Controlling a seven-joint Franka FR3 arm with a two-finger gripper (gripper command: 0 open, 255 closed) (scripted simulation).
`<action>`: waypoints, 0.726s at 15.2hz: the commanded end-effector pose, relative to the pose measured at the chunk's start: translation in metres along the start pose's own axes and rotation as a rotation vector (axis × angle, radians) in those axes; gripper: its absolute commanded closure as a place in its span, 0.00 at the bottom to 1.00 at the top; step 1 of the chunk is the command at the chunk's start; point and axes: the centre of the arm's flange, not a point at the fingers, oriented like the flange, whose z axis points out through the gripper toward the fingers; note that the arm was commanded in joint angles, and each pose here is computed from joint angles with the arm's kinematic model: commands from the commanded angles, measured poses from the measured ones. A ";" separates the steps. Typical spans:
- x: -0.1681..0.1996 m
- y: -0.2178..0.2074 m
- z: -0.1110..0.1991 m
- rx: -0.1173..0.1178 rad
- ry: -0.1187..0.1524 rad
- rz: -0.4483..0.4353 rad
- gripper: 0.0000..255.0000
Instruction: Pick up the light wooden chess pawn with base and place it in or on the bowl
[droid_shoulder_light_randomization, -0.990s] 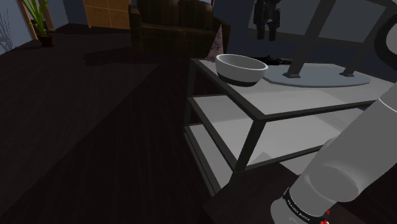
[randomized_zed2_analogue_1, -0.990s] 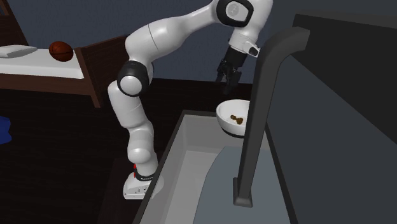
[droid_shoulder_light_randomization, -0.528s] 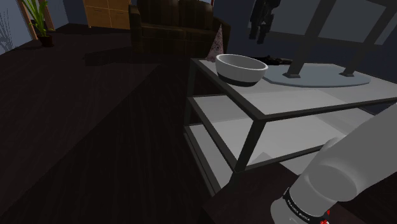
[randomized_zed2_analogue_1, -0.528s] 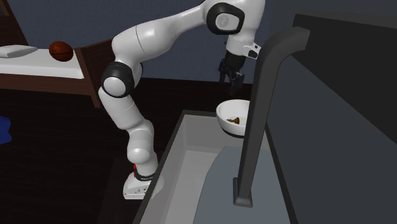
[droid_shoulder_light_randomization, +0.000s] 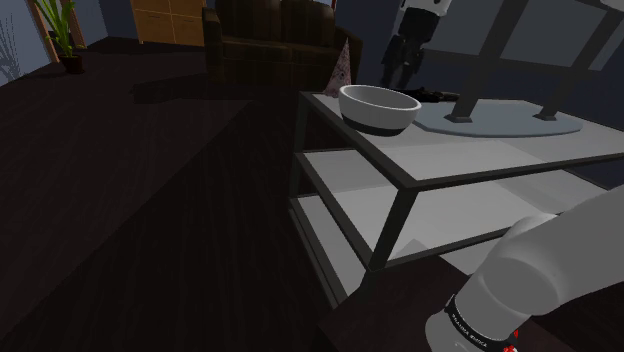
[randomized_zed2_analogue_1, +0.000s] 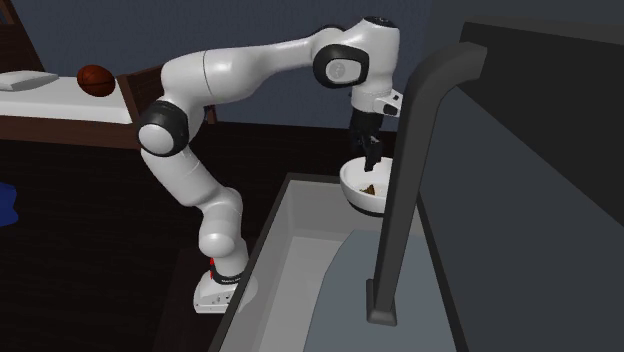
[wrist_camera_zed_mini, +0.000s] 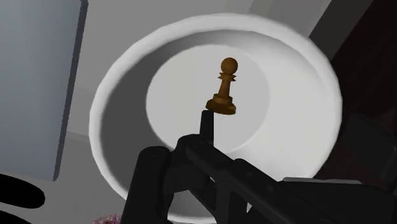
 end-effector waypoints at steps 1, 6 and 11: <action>0.004 0.021 0.039 -0.007 0.003 0.063 0.00; 0.004 0.026 0.070 -0.013 0.020 0.080 0.00; 0.005 0.026 0.089 -0.013 0.020 0.080 0.00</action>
